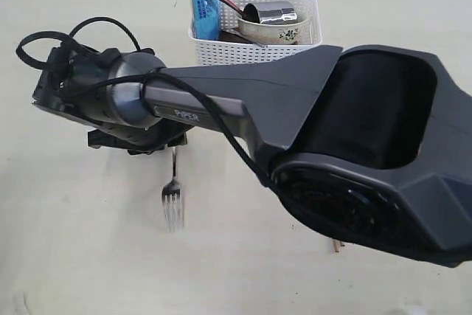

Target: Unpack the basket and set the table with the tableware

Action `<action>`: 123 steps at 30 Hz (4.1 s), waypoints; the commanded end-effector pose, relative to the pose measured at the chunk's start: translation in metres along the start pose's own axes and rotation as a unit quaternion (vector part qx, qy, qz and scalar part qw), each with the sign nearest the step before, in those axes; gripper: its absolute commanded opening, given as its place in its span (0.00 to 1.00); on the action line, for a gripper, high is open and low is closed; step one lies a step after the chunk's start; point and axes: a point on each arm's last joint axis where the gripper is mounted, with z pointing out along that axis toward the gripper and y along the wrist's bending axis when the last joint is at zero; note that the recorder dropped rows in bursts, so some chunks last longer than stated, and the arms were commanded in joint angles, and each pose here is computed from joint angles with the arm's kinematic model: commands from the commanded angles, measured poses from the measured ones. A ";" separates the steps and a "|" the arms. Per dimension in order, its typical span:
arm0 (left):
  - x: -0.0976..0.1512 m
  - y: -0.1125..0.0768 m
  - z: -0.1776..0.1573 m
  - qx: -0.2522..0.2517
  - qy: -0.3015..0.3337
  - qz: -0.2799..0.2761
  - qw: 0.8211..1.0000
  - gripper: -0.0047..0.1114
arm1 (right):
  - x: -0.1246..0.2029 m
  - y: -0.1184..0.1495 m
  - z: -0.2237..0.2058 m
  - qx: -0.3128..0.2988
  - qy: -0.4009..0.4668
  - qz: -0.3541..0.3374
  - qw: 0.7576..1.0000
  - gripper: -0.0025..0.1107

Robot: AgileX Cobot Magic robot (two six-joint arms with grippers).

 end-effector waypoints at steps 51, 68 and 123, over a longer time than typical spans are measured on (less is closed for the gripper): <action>-0.005 -0.002 0.000 0.012 -0.033 -0.008 0.999 0.04 | -0.025 -0.313 -0.105 -0.151 -0.381 -0.130 0.903 0.02; -0.047 -0.013 -0.014 0.105 -0.263 -0.106 0.953 0.04 | -0.026 -0.321 -0.100 -0.143 -0.369 -0.113 0.911 0.02; -0.110 -0.082 0.128 0.095 0.160 0.102 0.977 0.04 | -0.085 -0.316 -0.039 -0.065 -0.420 -0.269 0.864 0.02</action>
